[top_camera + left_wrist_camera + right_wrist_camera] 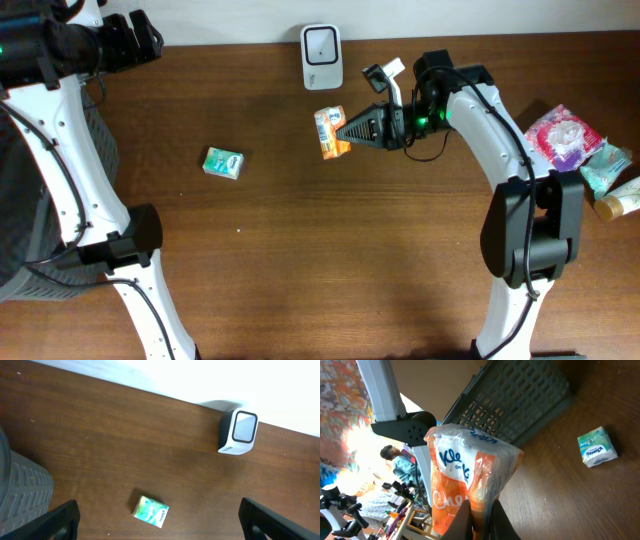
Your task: Scan the item barcode
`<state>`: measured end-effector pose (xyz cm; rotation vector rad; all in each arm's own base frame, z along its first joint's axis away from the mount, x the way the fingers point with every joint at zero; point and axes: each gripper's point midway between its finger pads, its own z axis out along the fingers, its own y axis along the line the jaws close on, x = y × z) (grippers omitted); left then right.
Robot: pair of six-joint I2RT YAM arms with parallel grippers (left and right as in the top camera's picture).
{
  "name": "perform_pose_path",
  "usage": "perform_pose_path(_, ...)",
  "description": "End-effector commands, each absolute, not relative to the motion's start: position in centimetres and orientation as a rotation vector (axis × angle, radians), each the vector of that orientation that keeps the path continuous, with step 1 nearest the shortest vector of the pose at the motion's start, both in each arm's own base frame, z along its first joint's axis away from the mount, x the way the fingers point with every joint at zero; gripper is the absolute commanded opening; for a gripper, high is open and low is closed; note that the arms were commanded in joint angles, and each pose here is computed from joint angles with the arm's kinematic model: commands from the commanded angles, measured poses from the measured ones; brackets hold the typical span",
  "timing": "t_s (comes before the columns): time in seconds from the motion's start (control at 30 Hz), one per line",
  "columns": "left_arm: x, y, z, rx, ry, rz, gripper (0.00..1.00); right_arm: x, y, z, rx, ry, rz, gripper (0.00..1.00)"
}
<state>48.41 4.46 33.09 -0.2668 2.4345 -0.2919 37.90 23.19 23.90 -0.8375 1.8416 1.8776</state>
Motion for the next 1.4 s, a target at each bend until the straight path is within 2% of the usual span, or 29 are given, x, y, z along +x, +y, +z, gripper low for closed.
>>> perform_pose_path(0.0,48.3,4.6,33.2,-0.255,2.434,-0.286,0.99,37.9,23.1,24.0,-0.837,1.842,1.874,0.04)
perform_pose_path(0.1,48.3,4.6,33.2,-0.255,2.434,-0.286,0.99,38.4,23.2,23.5,-0.818,1.9,1.863,0.04)
perform_pose_path(0.13,48.3,4.6,33.2,-0.255,2.434,-0.286,0.99,40.3,23.2,21.8,-0.754,2.062,1.773,0.04)
perform_pose_path(0.23,48.3,4.6,33.2,-0.255,2.434,-0.286,0.99,46.9,21.4,17.4,-0.269,2.455,1.38,0.04)
perform_pose_path(0.3,48.3,4.6,33.2,-0.255,2.434,-0.286,0.99,48.7,17.0,12.8,-0.005,2.658,0.919,0.04)
perform_pose_path(0.33,48.3,4.6,33.2,-0.255,2.434,-0.286,0.99,48.4,15.2,11.3,0.038,2.727,0.729,0.04)
perform_pose_path(0.4,48.3,4.6,33.2,-0.255,2.434,-0.286,0.99,46.3,11.2,8.6,-0.057,2.864,0.252,0.04)
perform_pose_path(0.5,48.3,4.6,33.2,-0.255,2.434,-0.286,0.99,43.9,7.6,8.3,-0.115,2.911,-0.309,0.04)
perform_pose_path(0.6,48.3,4.6,33.2,-0.255,2.434,-0.286,0.99,42.5,9.6,8.3,-0.234,2.91,-0.423,0.04)
perform_pose_path(0.7,48.3,4.6,33.2,-0.255,2.434,-0.286,0.99,41.8,10.4,6.4,-0.298,2.943,-0.484,0.04)
perform_pose_path(0.77,48.3,4.6,33.2,-0.255,2.434,-0.286,0.99,41.2,11.6,4.8,-0.308,3.006,-0.377,0.04)
perform_pose_path(0.87,48.3,4.6,33.2,-0.255,2.434,-0.286,0.99,41.0,11.7,4.7,-0.311,3.014,-0.373,0.04)
perform_pose_path(0.97,48.3,4.6,33.2,-0.255,2.434,-0.286,0.99,40.6,13.4,4.4,-0.315,3.046,-0.218,0.04)
perform_pose_path(1.1,48.3,4.6,33.2,-0.255,2.434,-0.286,0.99,41.3,19.8,5.2,-0.315,3.015,0.454,0.04)
perform_pose_path(1.13,48.3,4.6,33.2,-0.255,2.434,-0.286,0.99,42.1,21.8,7.2,-0.287,2.926,0.861,0.04)
perform_pose_path(1.23,48.3,4.6,33.2,-0.255,2.434,-0.286,0.99,44.1,21.9,13.9,-0.274,2.568,1.548,0.04)
perform_pose_path(1.27,48.3,4.6,33.2,-0.255,2.434,-0.286,0.99,45.0,20.3,17.7,-0.289,2.336,1.8,0.04)
perform_pose_path(1.33,48.3,4.6,33.2,-0.255,2.434,-0.286,0.99,44.4,19.0,21.6,-0.424,2.049,2.004,0.04)
perform_pose_path(1.37,48.3,4.6,33.2,-0.255,2.434,-0.286,0.99,44.2,19.2,21.8,-0.434,2.038,2.018,0.04)
